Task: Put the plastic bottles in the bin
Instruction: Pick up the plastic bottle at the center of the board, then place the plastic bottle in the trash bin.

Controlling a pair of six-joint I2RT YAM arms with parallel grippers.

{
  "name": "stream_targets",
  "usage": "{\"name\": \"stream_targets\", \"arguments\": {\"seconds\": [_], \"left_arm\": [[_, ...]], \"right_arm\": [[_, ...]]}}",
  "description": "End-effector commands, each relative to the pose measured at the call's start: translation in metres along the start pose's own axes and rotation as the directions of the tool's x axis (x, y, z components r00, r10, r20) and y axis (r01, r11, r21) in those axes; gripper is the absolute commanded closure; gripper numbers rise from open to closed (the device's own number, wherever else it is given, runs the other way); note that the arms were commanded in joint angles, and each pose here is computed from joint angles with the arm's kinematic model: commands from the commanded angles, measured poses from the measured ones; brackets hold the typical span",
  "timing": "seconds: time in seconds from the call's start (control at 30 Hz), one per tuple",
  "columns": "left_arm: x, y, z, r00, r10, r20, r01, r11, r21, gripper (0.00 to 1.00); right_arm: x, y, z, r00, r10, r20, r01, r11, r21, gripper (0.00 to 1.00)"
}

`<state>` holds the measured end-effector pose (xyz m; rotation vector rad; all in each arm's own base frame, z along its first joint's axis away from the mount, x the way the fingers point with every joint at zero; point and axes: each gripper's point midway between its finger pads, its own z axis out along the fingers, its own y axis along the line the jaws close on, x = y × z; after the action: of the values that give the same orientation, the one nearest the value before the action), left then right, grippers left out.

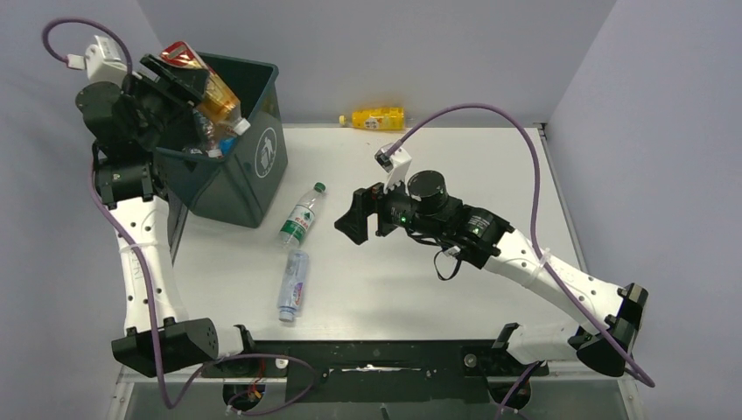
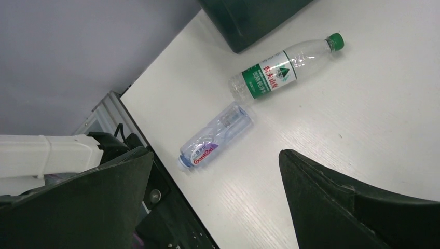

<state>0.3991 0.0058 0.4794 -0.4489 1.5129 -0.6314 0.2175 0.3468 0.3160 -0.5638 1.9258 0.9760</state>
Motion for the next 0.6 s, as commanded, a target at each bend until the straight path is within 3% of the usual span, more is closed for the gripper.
{"name": "stream_targets", "arguments": {"seconds": [0.0, 0.27, 0.57], "left_arm": [[-0.057, 0.003, -0.002, 0.988, 0.09, 0.123, -0.091, 0.996, 0.001, 0.42], [-0.06, 0.079, 0.023, 0.991, 0.102, 0.092, -0.086, 0.983, -0.16, 0.4], [-0.044, 0.107, 0.025, 0.981, 0.193, 0.01, -0.182, 0.94, -0.287, 0.17]], "right_arm": [[-0.009, 0.0, -0.018, 0.999, -0.006, 0.039, 0.005, 1.0, 0.017, 0.02], [-0.001, -0.009, -0.02, 1.0, -0.003, 0.023, 0.002, 0.999, 0.052, 0.02], [0.012, -0.013, 0.0, 1.0, 0.001, -0.013, 0.0, 0.999, 0.044, 0.02]]}}
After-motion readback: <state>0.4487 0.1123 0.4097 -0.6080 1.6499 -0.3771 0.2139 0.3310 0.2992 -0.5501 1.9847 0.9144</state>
